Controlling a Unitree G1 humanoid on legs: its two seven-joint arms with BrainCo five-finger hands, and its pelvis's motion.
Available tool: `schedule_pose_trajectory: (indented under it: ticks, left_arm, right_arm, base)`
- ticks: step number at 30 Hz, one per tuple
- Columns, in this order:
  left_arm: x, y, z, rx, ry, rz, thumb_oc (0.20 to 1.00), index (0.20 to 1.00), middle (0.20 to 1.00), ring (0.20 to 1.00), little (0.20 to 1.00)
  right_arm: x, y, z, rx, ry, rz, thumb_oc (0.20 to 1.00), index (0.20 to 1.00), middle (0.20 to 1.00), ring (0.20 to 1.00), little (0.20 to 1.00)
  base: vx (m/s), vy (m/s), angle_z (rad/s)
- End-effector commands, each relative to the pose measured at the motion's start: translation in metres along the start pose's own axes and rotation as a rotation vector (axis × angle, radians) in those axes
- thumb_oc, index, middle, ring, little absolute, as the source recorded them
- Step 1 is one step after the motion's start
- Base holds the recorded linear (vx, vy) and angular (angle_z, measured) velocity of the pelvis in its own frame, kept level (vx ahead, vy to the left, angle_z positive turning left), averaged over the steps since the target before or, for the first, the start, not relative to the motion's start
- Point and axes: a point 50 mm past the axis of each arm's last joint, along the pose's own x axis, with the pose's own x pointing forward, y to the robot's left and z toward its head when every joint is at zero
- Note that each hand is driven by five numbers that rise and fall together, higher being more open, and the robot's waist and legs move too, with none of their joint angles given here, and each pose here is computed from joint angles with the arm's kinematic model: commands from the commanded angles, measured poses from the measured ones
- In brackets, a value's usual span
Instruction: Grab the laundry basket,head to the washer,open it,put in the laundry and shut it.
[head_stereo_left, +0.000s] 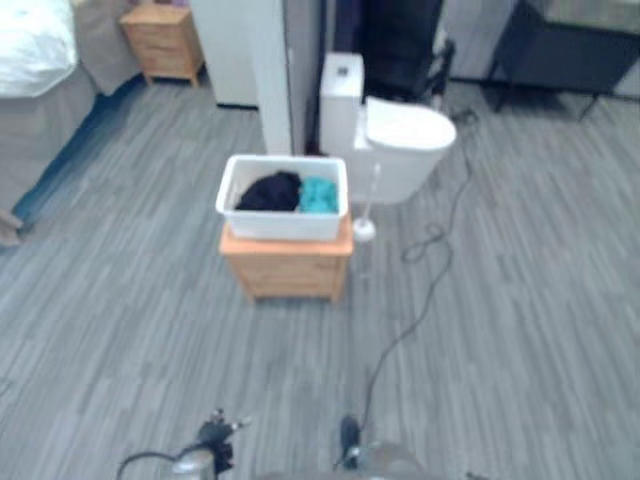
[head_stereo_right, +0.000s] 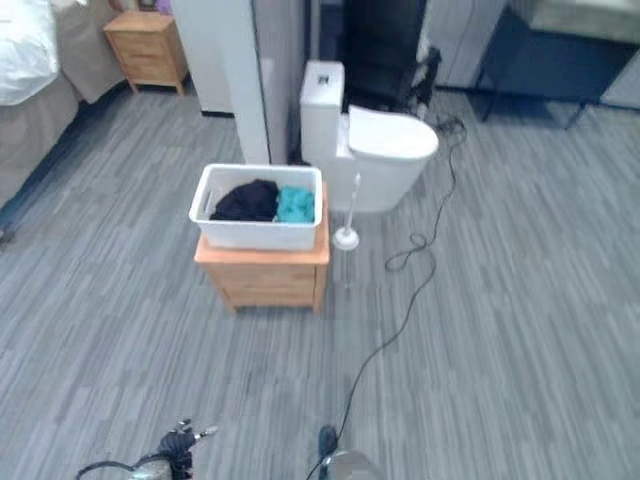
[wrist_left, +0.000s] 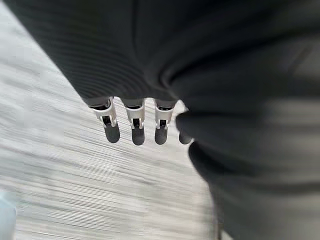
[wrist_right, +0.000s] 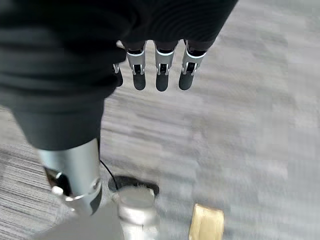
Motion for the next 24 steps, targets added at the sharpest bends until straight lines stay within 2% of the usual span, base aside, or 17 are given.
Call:
schedule_pose_trajectory:
  ticks: [1,6,18,24]
  left_arm:
    - [-0.001,0.006,-0.001,-0.005,-0.017,0.021,1.000,1.000,1.000,1.000,1.000]
    - [-0.005,0.010,-0.005,-0.017,-0.020,0.021,1.000,1.000,1.000,1.000,1.000]
    - [-0.009,0.021,-0.022,-0.007,0.041,0.055,1.000,1.000,1.000,1.000,1.000]
    - [-0.003,0.019,0.006,0.037,-0.050,0.024,1.000,1.000,1.000,1.000,1.000]
  right_arm:
    - [-0.001,-0.022,0.006,0.024,-0.058,-0.069,1.000,1.000,1.000,1.000,1.000]
    - [-0.002,-0.027,0.033,-0.004,-0.177,-0.068,1.000,1.000,1.000,1.000,1.000]
    - [-0.002,-0.016,0.022,-0.058,-0.141,-0.040,1.000,1.000,1.000,1.000,1.000]
    - [0.000,-0.023,0.016,-0.050,-0.080,-0.064,1.000,1.000,1.000,1.000,1.000]
  base:
    - [0.35,-0.158,-0.24]
    - [0.31,-0.020,-0.24]
    - [0.32,0.112,-0.28]
    - [0.17,0.240,-0.35]
